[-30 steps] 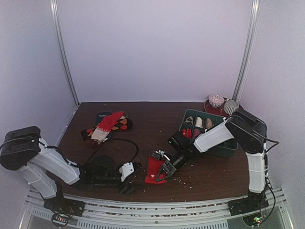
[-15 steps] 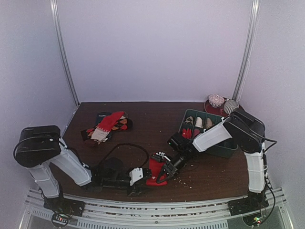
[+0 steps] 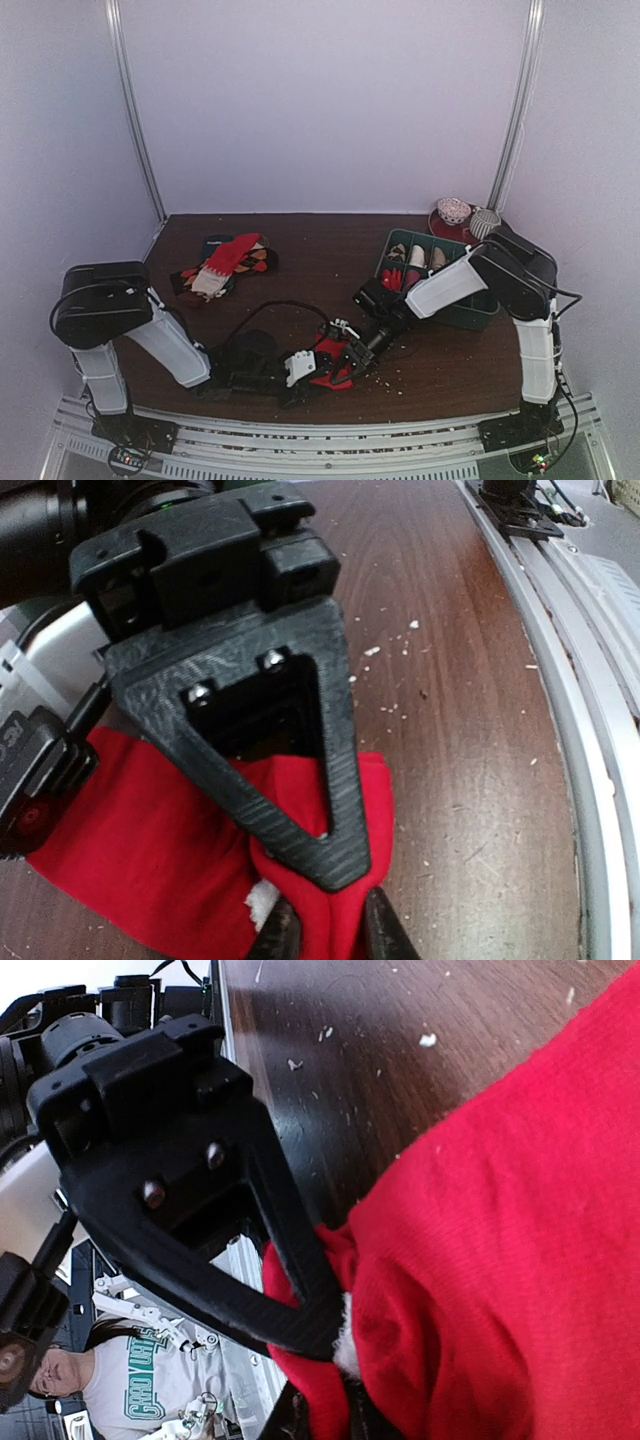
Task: Roll the socks
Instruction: Roll the sock at the center of the board.
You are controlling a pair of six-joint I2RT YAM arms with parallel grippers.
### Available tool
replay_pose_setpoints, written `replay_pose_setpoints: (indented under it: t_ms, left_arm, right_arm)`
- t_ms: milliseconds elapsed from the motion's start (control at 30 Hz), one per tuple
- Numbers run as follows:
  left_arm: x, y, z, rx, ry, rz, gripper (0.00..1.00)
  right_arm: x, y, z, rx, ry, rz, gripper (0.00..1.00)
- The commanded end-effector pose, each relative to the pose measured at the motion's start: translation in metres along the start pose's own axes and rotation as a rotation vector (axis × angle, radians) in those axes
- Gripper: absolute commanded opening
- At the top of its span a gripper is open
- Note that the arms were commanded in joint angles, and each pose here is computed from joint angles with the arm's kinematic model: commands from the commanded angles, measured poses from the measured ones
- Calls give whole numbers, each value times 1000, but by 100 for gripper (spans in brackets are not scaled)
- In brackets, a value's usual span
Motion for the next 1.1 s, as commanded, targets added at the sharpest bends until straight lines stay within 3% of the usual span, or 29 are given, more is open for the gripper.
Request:
replay_pose_setpoints:
  t_ms: [0,67,167,267,333,433,667,767,900,1067]
  left_arm:
    - [22,0,7,-5,111,-46,8]
    - [28,1,5,-18,130,-66,0]
    - [41,3,1,-38,172,-117,0]
    - [53,4,-1,-49,245,-210,0]
    - [56,4,-6,-40,269,-290,0]
    - [61,9,-13,-21,317,-431,0]
    - [67,12,-20,108,470,-706,0]
    - [62,8,-18,196,511,-780,0]
    - [65,9,-17,234,559,-845,0]
    - [72,8,-17,256,606,-870,0]
  right_arm:
    - [57,-44,9,142,119,205,12]
    - [57,-43,9,137,116,199,12]
    - [54,-38,7,134,113,154,13]
    - [40,-28,-1,159,71,51,22]
    - [23,-14,-12,182,0,-46,25]
    - [-3,11,-34,237,-138,-196,38]
    - [-10,49,-66,440,-347,-565,40]
    - [-1,52,-66,595,-332,-770,44]
    - [0,51,-57,799,-220,-1004,49]
    - [-12,52,-38,799,-136,-1110,51]
Point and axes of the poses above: each gripper's point midway between its finger pads, its own z axis out along the fingers, its own y axis along the line the jaws close on, x = y × z, the point moved 3 cm from there along -z, back along the fingers, and after that the axes turned 12 degrees about -z, right-handed, at the moved point
